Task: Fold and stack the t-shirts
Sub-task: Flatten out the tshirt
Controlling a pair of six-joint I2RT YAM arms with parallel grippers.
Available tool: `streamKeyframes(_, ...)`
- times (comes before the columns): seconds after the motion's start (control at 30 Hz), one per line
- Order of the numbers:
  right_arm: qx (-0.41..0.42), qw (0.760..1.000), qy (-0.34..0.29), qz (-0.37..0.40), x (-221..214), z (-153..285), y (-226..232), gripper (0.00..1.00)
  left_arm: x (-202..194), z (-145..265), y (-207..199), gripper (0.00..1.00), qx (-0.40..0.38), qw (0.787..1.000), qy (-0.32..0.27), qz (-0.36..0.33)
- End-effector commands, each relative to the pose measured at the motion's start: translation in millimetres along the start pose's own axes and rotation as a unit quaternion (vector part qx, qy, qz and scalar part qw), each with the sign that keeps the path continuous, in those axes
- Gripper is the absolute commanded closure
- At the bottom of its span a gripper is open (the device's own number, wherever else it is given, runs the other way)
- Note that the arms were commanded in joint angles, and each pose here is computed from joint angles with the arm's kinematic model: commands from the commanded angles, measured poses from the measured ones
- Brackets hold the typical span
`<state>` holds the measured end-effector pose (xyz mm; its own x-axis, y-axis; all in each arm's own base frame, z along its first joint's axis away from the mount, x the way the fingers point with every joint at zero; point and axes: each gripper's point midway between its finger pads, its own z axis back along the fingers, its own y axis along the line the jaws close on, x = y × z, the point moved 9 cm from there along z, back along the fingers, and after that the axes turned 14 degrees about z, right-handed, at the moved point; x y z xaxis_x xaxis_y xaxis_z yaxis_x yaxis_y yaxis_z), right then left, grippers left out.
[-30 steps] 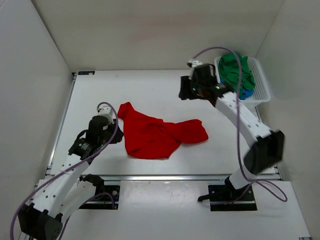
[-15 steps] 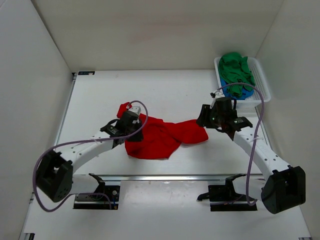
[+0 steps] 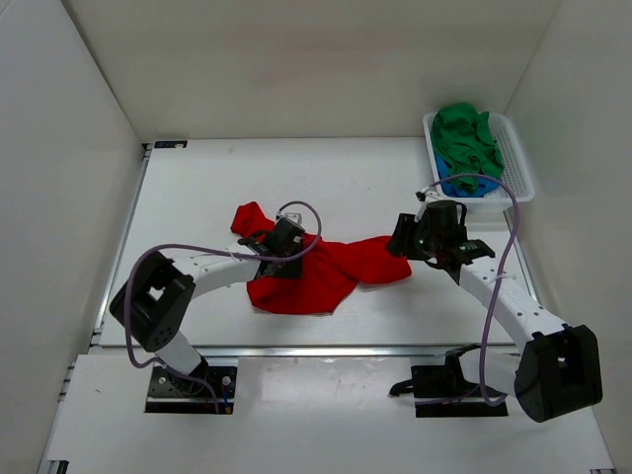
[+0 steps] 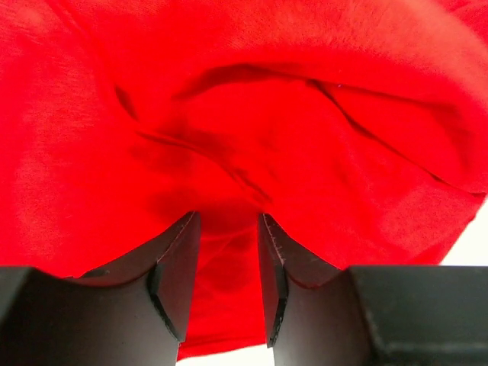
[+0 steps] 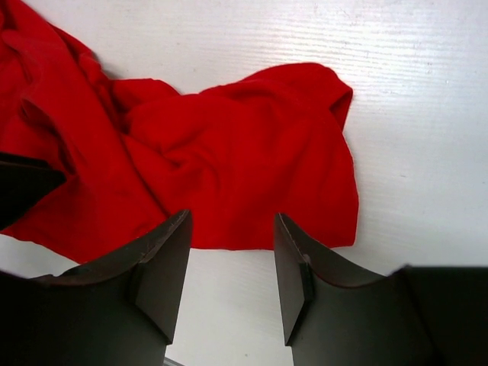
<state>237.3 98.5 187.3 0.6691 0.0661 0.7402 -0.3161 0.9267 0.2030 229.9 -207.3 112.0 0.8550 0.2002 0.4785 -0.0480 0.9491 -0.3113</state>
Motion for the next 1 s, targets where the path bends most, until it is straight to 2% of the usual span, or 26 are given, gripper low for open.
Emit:
streamKeyframes(0.0,0.000,1.000,-0.029,0.002,6.0,-1.8,0.0,0.56,3.7,-4.7,-15.9,0.53,-0.003,1.000,-0.021,0.004)
streamKeyframes(0.27,-0.018,1.000,-0.016,-0.004,-7.7,-5.0,-11.1,0.49,-1.0,-20.7,-14.6,0.51,0.023,1.000,-0.016,0.007)
streamKeyframes(0.33,-0.022,1.000,-0.015,-0.005,-8.7,-6.1,-11.7,0.44,-2.3,-24.1,-13.9,0.62,0.028,1.000,-0.011,0.009)
streamKeyframes(0.4,-0.037,0.999,-0.016,-0.011,-11.5,-7.2,-15.0,0.22,-4.2,-26.9,-14.6,0.89,0.027,1.000,-0.007,0.012)
streamKeyframes(0.47,-0.054,0.998,-0.008,-0.022,-18.2,-9.7,-19.3,0.19,-5.7,-25.7,-12.7,0.97,0.033,0.999,-0.003,0.012)
streamKeyframes(0.53,-0.071,0.997,0.010,-0.034,-25.9,-13.9,-25.9,0.20,-3.6,-22.9,-11.2,0.99,0.033,0.999,-0.004,0.013)
streamKeyframes(0.63,-0.069,0.996,0.033,-0.037,-31.5,-21.2,-28.2,0.26,3.8,-6.7,-12.3,1.00,0.021,1.000,-0.010,0.021)
streamKeyframes(0.8,-0.055,0.994,0.085,-0.044,-47.7,-43.6,-31.6,0.23,16.3,24.2,-10.9,1.00,-0.001,0.999,-0.027,0.037)
streamKeyframes(0.87,-0.037,0.993,0.099,-0.044,-45.9,-48.8,-29.3,0.28,24.1,39.6,-10.2,0.95,-0.018,0.998,-0.039,0.044)
streamKeyframes(0.9,-0.030,0.993,0.109,-0.043,-47.6,-51.5,-27.9,0.32,27.9,44.3,-8.4,0.95,-0.021,0.998,-0.040,0.050)
streamKeyframes(0.93,-0.016,0.992,0.114,-0.041,-45.3,-51.7,-24.9,0.47,31.7,51.3,-9.6,0.95,-0.032,0.997,-0.046,0.049)
streamKeyframes(0.97,-0.006,0.993,0.115,-0.038,-42.2,-51.5,-21.7,0.68,35.1,58.9,-8.0,0.97,-0.035,0.997,-0.048,0.054)
